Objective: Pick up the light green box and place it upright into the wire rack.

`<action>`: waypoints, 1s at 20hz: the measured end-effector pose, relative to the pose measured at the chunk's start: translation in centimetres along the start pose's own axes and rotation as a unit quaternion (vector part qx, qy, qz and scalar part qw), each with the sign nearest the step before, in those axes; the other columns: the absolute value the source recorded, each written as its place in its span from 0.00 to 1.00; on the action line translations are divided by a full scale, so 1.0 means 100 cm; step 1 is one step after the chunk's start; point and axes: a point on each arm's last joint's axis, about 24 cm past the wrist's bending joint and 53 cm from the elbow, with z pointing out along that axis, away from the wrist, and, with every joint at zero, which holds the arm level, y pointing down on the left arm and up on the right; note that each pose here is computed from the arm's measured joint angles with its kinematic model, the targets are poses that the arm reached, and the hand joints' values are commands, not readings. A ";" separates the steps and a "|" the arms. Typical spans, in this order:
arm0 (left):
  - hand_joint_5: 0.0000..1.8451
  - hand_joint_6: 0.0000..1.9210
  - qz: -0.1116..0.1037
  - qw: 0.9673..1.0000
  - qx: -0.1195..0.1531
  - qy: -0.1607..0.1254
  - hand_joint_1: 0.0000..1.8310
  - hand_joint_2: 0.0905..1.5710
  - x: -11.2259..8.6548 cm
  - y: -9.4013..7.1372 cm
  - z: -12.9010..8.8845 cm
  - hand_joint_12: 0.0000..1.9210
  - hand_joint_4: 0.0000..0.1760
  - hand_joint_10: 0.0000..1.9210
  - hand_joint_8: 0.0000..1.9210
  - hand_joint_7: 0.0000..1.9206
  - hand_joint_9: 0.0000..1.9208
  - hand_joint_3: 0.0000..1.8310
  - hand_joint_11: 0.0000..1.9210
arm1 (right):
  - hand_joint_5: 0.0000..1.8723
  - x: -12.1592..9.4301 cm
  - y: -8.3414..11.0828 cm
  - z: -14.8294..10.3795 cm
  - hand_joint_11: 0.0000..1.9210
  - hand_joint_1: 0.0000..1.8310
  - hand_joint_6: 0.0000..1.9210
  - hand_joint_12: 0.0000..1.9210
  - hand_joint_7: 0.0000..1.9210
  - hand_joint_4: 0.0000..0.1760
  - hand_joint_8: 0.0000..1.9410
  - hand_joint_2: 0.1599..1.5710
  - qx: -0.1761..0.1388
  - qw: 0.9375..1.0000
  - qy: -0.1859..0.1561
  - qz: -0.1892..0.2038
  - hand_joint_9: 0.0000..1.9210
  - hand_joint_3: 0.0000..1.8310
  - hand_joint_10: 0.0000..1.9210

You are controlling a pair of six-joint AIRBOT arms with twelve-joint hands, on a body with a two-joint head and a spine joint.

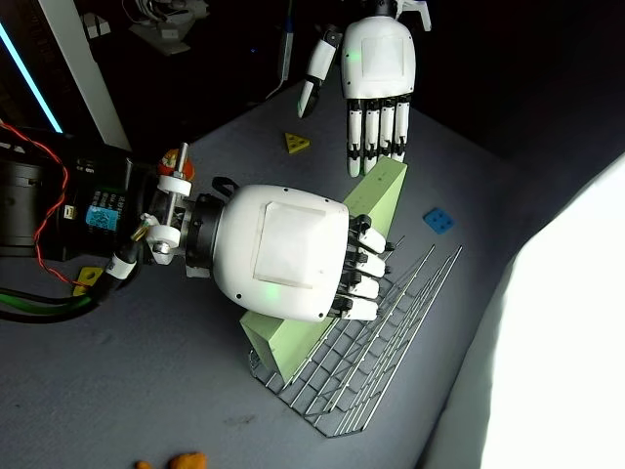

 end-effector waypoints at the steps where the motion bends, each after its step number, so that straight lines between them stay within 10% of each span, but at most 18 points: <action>1: 0.09 0.01 0.000 1.000 0.000 0.000 0.00 0.72 0.000 0.000 0.000 0.25 0.00 0.01 0.00 0.09 0.08 0.00 0.00 | 0.48 0.001 -0.003 0.000 0.30 0.74 0.48 0.93 0.43 0.00 0.70 0.73 0.003 1.000 0.000 0.000 0.37 0.00 0.81; 20: 0.09 0.00 0.001 1.000 -0.002 0.004 0.00 0.73 0.003 0.001 0.001 0.24 0.00 0.00 0.00 0.08 0.08 0.00 0.00 | 0.46 0.014 -0.021 0.008 0.31 0.74 0.51 0.91 0.44 0.00 0.68 0.72 0.017 1.000 0.006 -0.003 0.39 0.00 0.78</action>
